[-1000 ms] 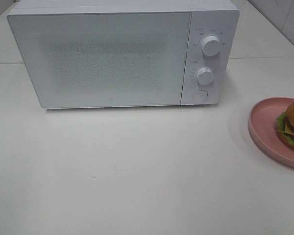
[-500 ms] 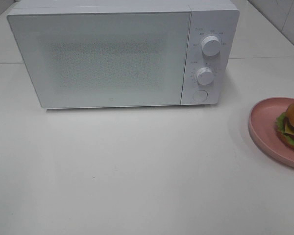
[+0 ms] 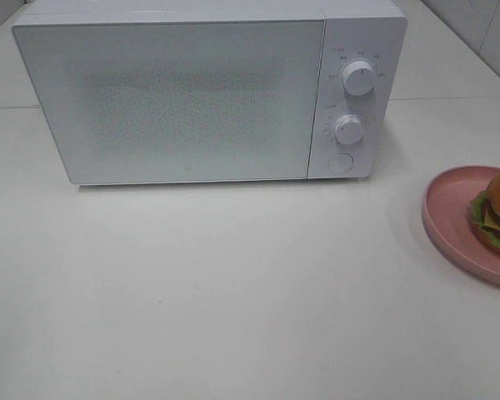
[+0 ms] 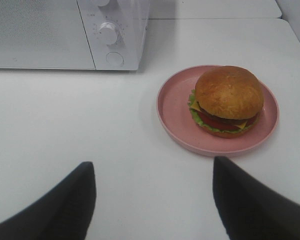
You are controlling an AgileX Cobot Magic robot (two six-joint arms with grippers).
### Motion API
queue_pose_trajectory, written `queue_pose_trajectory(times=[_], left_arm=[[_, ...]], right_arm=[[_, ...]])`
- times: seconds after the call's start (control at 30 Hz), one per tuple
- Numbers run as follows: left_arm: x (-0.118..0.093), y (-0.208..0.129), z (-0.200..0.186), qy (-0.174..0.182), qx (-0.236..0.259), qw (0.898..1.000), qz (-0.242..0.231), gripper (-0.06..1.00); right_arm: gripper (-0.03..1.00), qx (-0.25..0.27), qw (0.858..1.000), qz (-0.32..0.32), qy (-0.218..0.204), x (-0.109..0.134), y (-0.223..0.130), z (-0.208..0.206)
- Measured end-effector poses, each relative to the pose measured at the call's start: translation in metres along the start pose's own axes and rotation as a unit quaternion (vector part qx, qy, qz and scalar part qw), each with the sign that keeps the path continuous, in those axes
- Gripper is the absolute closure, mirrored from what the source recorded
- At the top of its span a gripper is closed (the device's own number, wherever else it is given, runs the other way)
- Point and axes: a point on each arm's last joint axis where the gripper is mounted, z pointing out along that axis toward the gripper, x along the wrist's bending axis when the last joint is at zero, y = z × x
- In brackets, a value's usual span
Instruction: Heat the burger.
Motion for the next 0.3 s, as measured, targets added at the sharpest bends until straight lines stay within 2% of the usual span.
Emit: queue_pose_trajectory(times=[0.3], left_arm=[[0.0,0.0,0.0,0.0,0.0,1.0,0.0,0.94]], right_arm=[[0.33,0.0,1.0,0.0,0.0,0.0,0.0,0.0]])
